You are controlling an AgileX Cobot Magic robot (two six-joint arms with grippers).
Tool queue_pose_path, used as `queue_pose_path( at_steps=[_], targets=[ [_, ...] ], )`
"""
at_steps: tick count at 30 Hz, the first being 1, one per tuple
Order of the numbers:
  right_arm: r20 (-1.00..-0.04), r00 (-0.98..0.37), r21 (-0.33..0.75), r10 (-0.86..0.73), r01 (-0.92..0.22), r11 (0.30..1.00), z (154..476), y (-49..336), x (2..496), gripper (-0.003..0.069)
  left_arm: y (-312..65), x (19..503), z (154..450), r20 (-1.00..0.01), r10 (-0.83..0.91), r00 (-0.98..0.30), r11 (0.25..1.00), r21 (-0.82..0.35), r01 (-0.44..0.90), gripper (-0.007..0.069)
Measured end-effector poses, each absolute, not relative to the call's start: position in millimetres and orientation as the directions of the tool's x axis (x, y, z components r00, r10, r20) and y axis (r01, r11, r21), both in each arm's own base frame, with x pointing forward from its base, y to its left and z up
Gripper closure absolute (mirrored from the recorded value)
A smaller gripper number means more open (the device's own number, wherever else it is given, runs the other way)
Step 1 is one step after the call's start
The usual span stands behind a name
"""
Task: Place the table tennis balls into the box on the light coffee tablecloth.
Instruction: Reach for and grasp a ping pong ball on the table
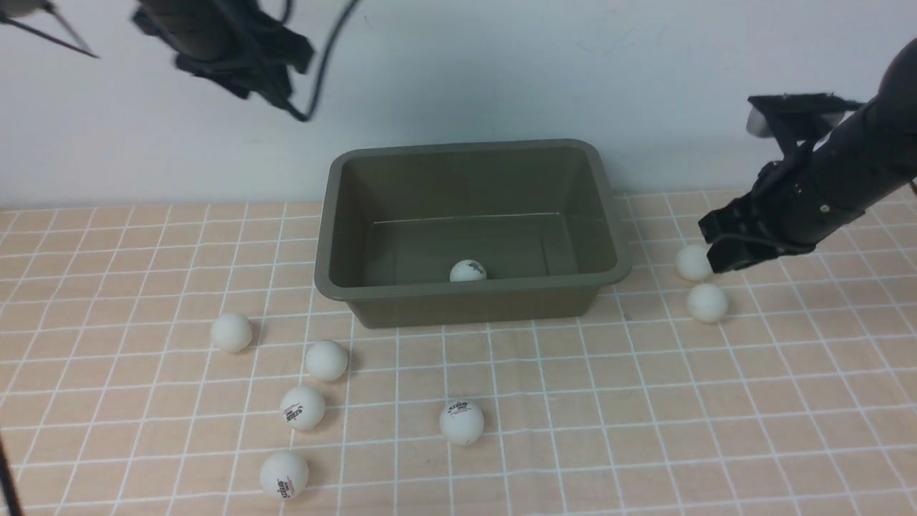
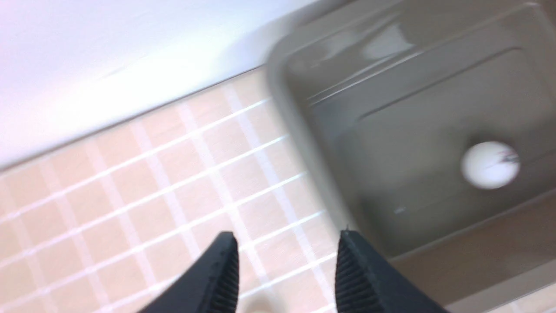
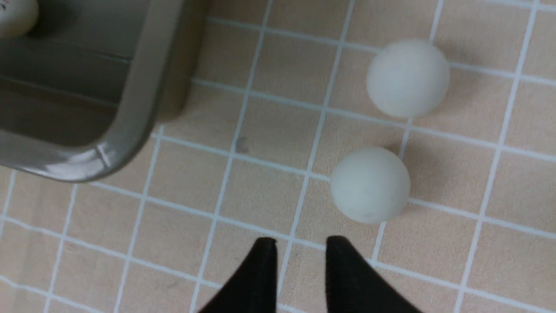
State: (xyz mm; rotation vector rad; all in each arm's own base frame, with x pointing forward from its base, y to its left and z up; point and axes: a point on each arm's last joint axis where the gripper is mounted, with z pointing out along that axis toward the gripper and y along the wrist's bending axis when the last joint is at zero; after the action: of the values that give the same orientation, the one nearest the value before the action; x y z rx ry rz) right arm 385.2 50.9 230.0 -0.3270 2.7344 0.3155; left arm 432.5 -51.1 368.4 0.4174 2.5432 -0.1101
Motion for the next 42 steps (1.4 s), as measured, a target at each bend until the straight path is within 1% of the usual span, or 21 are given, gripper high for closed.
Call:
queue_pose_path(
  at_steps=[1,4,5,6,7,11,12,14,16,17,20,23,29,34,36,37,38,39,41,42],
  targets=[
    [-0.372,-0.911,0.179,-0.178,-0.259,0.949,226.7,51.0,386.2,0.0416,-43.9,430.3,368.4,-0.533,0.258,-0.806,0.953,0.006,0.302,0.0380],
    [-0.348,-0.923,0.188,-0.165,-0.241,0.952,216.9,51.2,388.8,0.0332,-22.9,420.3,365.5,-0.507,0.218,-0.834,0.966,-0.006,0.257,0.0380],
    [-0.345,-0.925,0.187,-0.159,-0.234,0.954,211.7,51.0,391.2,0.0281,-14.8,414.5,360.0,-0.483,0.202,-0.852,0.970,-0.020,0.241,0.0380],
    [-0.344,-0.926,0.188,-0.159,-0.233,0.954,210.9,51.1,391.4,0.0274,-13.3,413.6,361.6,-0.487,0.199,-0.851,0.971,-0.019,0.238,0.0380],
    [-0.346,-0.925,0.177,-0.156,-0.227,0.958,205.2,50.2,394.4,0.0216,-3.3,403.4,355.3,-0.457,0.181,-0.871,0.974,-0.039,0.223,0.0380],
    [-0.358,-0.922,0.141,-0.148,-0.209,0.968,199.7,46.9,398.8,0.0144,6.9,382.0,338.8,-0.393,0.161,-0.905,0.972,-0.094,0.214,0.0380],
    [-0.359,-0.922,0.136,-0.145,-0.205,0.969,199.0,46.4,399.3,0.0137,7.1,379.8,337.0,-0.386,0.162,-0.908,0.972,-0.099,0.215,0.0380],
    [-0.359,-0.922,0.104,-0.145,-0.193,0.976,194.1,43.5,401.9,0.0123,6.7,368.9,322.5,-0.339,0.174,-0.925,0.965,-0.127,0.228,0.0380],
    [-0.358,-0.922,0.090,-0.146,-0.190,0.978,191.4,42.4,403.6,0.0120,6.1,366.1,314.8,-0.329,0.176,-0.928,0.964,-0.135,0.230,0.0380],
    [-0.356,-0.923,0.078,-0.146,-0.185,0.980,187.9,41.4,406.3,0.0120,6.0,362.6,302.6,-0.300,0.179,-0.937,0.963,-0.142,0.230,0.0380],
    [-0.351,-0.926,0.076,-0.138,-0.176,0.982,181.7,41.4,413.3,0.0118,6.5,358.6,285.4,-0.265,0.178,-0.948,0.964,-0.147,0.222,0.0380],
    [-0.346,-0.928,0.077,-0.139,-0.176,0.981,177.3,42.2,422.3,0.0118,7.0,356.0,273.9,-0.259,0.178,-0.949,0.965,-0.142,0.219,0.0380],
    [-0.306,-0.943,0.103,-0.134,-0.173,0.980,170.1,44.9,433.6,0.0118,7.9,356.7,269.7,-0.297,0.169,-0.940,0.969,-0.124,0.214,0.0380],
    [-0.249,-0.961,0.140,-0.117,-0.155,0.978,155.5,47.7,435.6,0.0122,9.8,360.4,270.0,-0.334,0.175,-0.926,0.972,-0.093,0.217,0.0380],
    [-0.224,-0.968,0.148,-0.112,-0.148,0.978,148.6,48.1,435.2,0.0140,10.5,361.2,269.3,-0.343,0.177,-0.923,0.972,-0.083,0.218,0.0380],
    [-0.209,-0.972,0.151,-0.106,-0.139,0.979,144.7,48.1,434.9,0.0160,10.7,361.2,268.8,-0.344,0.178,-0.922,0.973,-0.081,0.218,0.0380],
    [-0.207,-0.973,0.150,-0.101,-0.134,0.979,144.3,47.9,435.3,0.0202,10.8,361.4,268.8,-0.345,0.178,-0.922,0.973,-0.079,0.218,0.0380],
    [-0.206,-0.974,0.151,-0.097,-0.130,0.980,144.2,48.0,435.8,0.0218,10.9,361.5,268.8,-0.346,0.178,-0.921,0.973,-0.078,0.218,0.0380],
    [-0.190,-0.977,0.158,-0.093,-0.124,0.980,145.0,48.4,434.9,0.0302,11.0,361.5,268.9,-0.346,0.179,-0.921,0.973,-0.077,0.218,0.0380],
    [-0.187,-0.978,0.160,-0.093,-0.123,0.979,145.5,48.5,434.9,0.0302,11.0,361.5,268.9,-0.346,0.179,-0.921,0.973,-0.077,0.218,0.0380]
  ],
)
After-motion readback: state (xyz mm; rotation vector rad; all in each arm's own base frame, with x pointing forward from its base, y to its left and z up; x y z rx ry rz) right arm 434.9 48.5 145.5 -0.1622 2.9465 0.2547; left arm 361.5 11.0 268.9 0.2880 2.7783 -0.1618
